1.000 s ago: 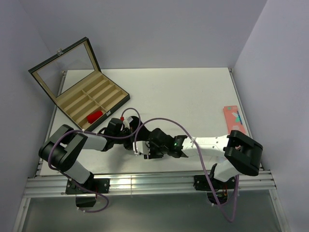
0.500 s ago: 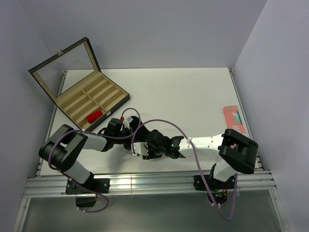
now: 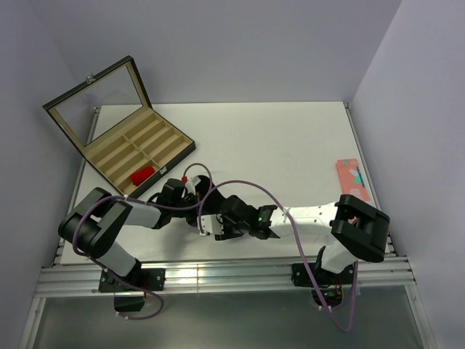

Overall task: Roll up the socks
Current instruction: Roll the sock at the center of the board.

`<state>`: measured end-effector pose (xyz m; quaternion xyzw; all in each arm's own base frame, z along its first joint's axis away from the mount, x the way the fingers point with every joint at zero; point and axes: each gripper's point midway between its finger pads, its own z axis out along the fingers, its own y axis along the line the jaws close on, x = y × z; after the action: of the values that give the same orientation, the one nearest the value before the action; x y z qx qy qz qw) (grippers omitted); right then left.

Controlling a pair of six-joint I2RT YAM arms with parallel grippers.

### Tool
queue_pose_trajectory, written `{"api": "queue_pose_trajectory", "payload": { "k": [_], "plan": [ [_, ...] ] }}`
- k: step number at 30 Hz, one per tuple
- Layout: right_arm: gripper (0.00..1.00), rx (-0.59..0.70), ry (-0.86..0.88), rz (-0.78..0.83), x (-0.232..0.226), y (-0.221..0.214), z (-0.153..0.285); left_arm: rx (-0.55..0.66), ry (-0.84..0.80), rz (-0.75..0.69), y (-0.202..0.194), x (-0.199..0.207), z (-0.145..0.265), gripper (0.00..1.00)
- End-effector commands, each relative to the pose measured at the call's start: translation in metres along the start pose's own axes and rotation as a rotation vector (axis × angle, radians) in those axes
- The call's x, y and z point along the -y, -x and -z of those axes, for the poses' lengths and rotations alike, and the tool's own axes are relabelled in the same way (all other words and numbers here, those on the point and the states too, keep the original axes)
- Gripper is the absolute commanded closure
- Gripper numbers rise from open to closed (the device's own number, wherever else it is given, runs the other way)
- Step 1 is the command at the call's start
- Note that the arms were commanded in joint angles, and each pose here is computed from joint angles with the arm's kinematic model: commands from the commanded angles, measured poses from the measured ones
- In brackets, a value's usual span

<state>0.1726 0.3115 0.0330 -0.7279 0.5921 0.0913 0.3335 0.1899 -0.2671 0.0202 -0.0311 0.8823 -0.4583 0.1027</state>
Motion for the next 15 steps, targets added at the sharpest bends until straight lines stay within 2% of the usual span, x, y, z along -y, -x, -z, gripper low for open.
{"api": "queue_pose_trajectory", "payload": {
  "k": [1, 13, 15],
  "plan": [
    [0.51, 0.025, -0.021, 0.024, 0.004, 0.01, -0.001, -0.087, 0.118, 0.025, -0.033, -0.035, 0.004, 1.0],
    [0.52, -0.001, -0.017, 0.033, 0.004, 0.007, -0.009, -0.11, 0.096, -0.005, -0.038, -0.027, 0.001, 1.0],
    [0.55, -0.008, -0.009, 0.028, 0.002, 0.006, -0.008, -0.123, 0.076, -0.012, -0.041, -0.022, -0.001, 1.0]
  ]
}}
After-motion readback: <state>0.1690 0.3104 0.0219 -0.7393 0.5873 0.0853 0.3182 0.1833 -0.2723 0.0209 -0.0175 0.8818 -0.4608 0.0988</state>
